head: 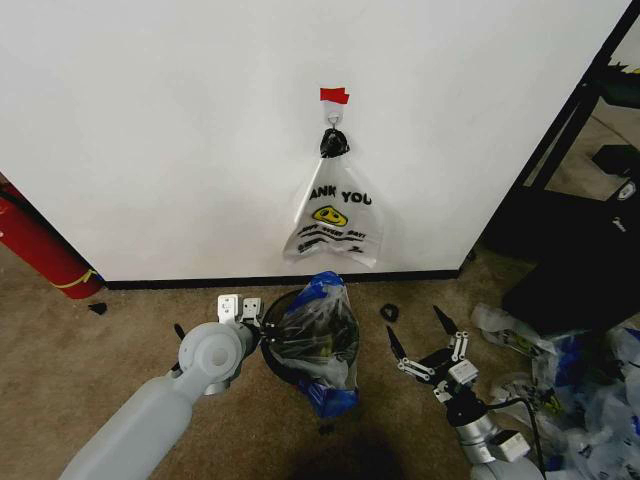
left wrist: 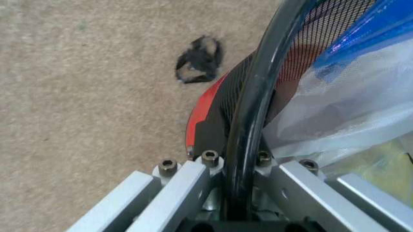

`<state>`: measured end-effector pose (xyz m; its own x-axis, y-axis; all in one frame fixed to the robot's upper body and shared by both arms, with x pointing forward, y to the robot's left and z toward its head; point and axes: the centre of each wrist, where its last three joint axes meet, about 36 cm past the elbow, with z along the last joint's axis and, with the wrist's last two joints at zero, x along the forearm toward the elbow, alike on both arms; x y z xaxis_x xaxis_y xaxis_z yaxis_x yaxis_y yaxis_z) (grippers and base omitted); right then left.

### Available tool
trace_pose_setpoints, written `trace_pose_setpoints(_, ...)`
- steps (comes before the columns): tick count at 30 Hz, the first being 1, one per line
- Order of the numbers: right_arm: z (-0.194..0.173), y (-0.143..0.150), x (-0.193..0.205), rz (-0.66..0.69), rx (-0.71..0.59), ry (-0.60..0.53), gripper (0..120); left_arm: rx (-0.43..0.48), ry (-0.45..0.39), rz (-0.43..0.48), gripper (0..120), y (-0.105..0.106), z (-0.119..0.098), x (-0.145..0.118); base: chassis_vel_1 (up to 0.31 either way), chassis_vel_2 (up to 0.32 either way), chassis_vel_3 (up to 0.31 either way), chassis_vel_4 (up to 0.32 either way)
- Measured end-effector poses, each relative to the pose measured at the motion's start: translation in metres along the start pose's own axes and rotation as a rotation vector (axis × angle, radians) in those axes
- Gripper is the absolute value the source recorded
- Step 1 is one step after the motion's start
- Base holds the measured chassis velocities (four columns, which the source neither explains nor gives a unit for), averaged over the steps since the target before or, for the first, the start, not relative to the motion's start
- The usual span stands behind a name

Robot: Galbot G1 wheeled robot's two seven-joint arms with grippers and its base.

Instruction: Pick up the garbage bag from the wall and place it over the trash bin.

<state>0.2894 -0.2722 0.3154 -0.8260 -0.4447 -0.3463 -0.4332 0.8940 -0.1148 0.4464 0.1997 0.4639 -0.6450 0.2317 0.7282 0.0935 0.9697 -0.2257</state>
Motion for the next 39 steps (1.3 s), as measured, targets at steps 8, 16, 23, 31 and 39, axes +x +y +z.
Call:
trace_pose_setpoints(8, -0.004, 0.008, 0.004, -0.012, -0.013, 0.045, 100, 0.008, -0.013, 0.028, 15, -0.003, -0.008, 0.002, 0.000, 0.000, 0.000, 0.000)
trace_pose_setpoints(16, -0.003, 0.010, 0.006, -0.021, -0.008, 0.046, 100, 0.010, -0.036, 0.036, 39, -0.003, -0.008, 0.013, 0.000, 0.000, 0.000, 0.000)
trace_pose_setpoints(23, 0.006, 0.014, 0.011, -0.030, -0.022, 0.071, 100, -0.063, -0.232, 0.064, 63, -0.003, -0.005, 0.049, 0.000, 0.000, 0.000, 0.000)
trace_pose_setpoints(31, 0.012, 0.031, 0.024, -0.024, -0.080, 0.135, 100, -0.199, -0.789, 0.215, 93, -0.004, 0.061, 0.074, 0.000, 0.000, 0.000, 0.000)
trace_pose_setpoints(39, -0.006, 0.030, 0.012, 0.019, -0.069, 0.130, 100, -0.324, -1.086, 0.249, 100, 0.006, 0.098, 0.062, 0.000, 0.000, 0.000, 0.000)
